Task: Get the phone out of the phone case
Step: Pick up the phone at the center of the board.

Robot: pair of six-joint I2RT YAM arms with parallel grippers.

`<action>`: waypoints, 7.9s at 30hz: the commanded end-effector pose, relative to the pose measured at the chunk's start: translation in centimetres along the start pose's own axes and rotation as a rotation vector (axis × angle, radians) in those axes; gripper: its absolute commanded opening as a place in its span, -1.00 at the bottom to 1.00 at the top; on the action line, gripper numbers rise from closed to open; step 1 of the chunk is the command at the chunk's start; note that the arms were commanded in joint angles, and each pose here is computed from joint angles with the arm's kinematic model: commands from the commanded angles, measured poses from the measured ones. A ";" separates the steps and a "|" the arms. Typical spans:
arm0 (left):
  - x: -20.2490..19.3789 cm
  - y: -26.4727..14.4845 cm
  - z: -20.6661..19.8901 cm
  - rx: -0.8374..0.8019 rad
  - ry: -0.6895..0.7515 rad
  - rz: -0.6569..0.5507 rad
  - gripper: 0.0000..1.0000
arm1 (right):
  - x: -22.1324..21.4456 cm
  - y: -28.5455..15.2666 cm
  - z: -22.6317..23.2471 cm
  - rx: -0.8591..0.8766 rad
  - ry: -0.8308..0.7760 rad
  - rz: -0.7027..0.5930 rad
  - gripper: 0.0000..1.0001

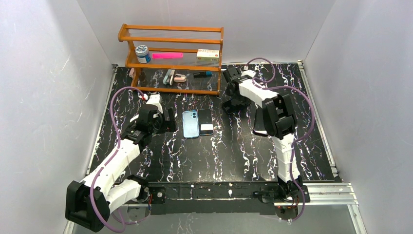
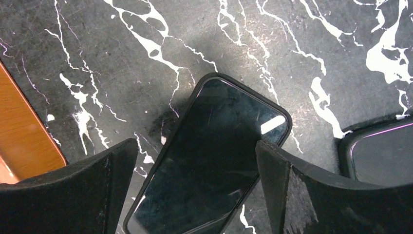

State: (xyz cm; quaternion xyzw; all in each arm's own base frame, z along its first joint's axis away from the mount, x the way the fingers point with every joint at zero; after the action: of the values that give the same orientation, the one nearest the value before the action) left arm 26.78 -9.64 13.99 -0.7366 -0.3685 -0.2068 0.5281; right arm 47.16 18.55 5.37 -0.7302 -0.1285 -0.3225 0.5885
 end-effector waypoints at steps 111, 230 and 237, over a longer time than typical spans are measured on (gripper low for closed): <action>0.3 -2.5 -15.4 -0.492 -0.429 0.426 0.96 | -10.1 -26.6 -0.9 1.353 -0.627 -0.371 -0.97; 5.3 -10.2 -22.6 -1.058 -0.130 0.197 -0.23 | -3.6 -37.9 -2.3 1.943 -0.543 -0.275 -0.97; 5.9 -10.8 -22.9 -1.082 -0.173 0.179 -1.00 | -4.4 -37.8 -2.5 1.947 -0.582 -0.280 -0.71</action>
State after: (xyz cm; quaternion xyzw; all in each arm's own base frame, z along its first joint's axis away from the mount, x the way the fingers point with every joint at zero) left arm 23.97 -27.46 30.91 -0.9506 -0.1597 -0.2525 0.0841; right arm 22.70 27.31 29.70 0.0041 -0.4911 0.0304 0.8706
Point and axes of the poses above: each gripper's point midway between its finger pads, its own y axis out along the fingers, its own z axis along the line the jaws close on, x = y × z, the point moved 2 cm from there along -y, back along the fingers, and after that the axes turned 13 degrees about -y, right-handed, at the moved point
